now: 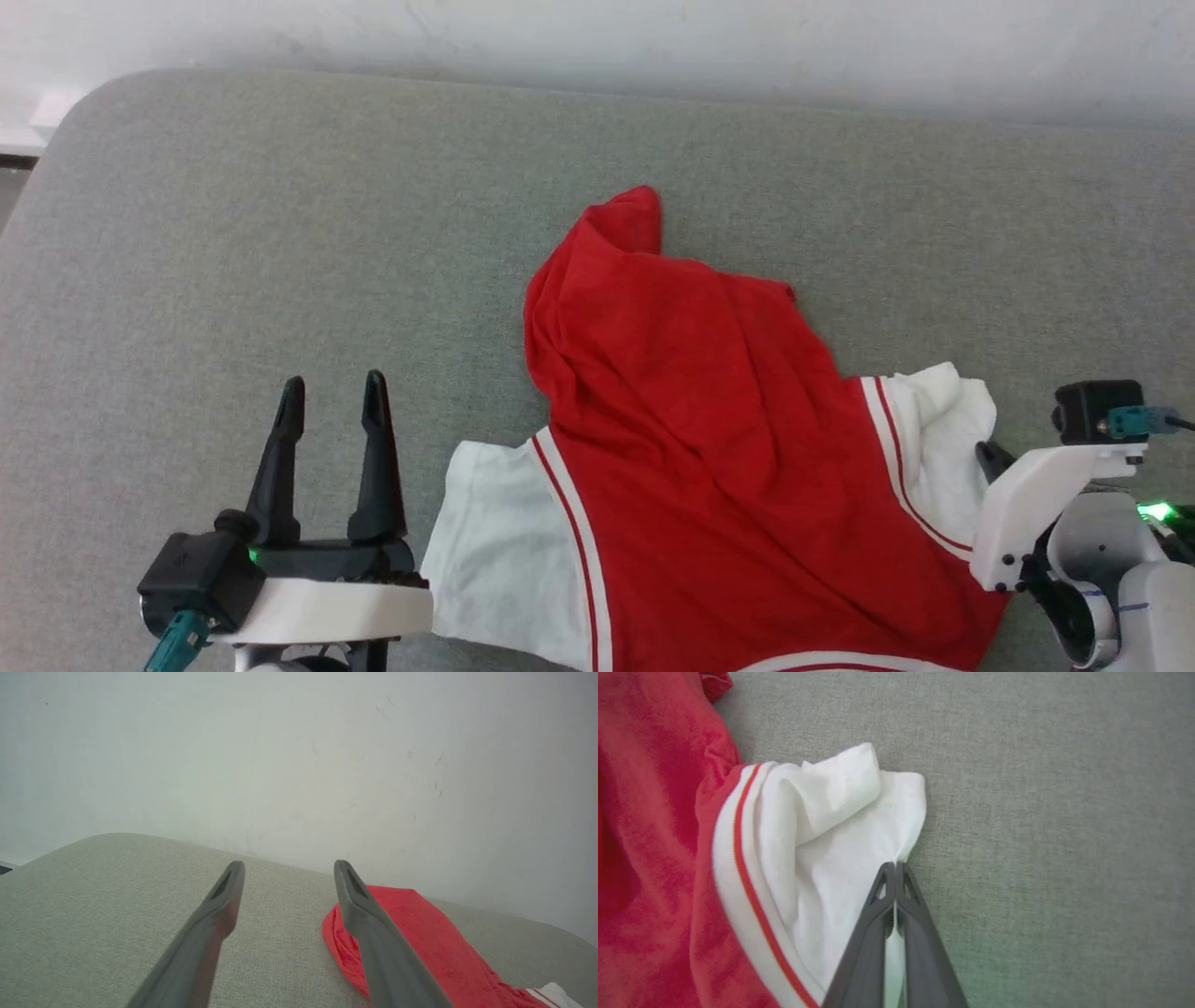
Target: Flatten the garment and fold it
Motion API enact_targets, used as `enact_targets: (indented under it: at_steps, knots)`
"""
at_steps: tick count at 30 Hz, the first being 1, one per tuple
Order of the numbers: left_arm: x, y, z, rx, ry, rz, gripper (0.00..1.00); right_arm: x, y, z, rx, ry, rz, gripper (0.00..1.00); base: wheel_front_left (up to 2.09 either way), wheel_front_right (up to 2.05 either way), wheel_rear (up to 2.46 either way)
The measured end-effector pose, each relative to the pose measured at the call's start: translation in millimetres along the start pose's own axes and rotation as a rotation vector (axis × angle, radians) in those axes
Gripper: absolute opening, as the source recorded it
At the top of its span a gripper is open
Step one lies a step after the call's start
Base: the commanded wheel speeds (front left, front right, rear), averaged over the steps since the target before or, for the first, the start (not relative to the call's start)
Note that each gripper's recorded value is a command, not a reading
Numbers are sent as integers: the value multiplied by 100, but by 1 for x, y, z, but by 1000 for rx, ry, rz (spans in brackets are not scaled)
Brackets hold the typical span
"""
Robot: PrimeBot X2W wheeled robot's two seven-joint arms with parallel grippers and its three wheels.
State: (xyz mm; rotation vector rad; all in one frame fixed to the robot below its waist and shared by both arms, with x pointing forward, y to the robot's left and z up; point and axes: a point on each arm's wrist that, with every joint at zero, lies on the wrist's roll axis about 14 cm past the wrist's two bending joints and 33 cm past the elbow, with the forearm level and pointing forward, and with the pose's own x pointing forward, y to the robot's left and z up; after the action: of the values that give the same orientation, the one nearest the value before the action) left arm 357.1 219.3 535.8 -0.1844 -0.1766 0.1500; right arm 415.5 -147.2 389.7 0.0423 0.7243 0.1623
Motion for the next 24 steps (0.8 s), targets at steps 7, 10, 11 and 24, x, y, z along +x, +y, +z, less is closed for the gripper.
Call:
enact_targets:
  at_steps: [7,10,11,24]
  knots:
    - [-1,-12,3,-19,-12,-39,100,-38,-46,26,42,-159,-128,0,0,0,0]
    - [-1,-18,4,-27,-15,-57,100,-60,-70,9,67,-153,-200,0,0,0,0]
    - [-1,-20,4,-30,-15,-62,100,-67,-76,0,76,-140,-220,0,0,0,0]
    - [-10,-27,1,-23,0,-89,100,-93,-92,-51,168,-126,-263,100,0,0,0]
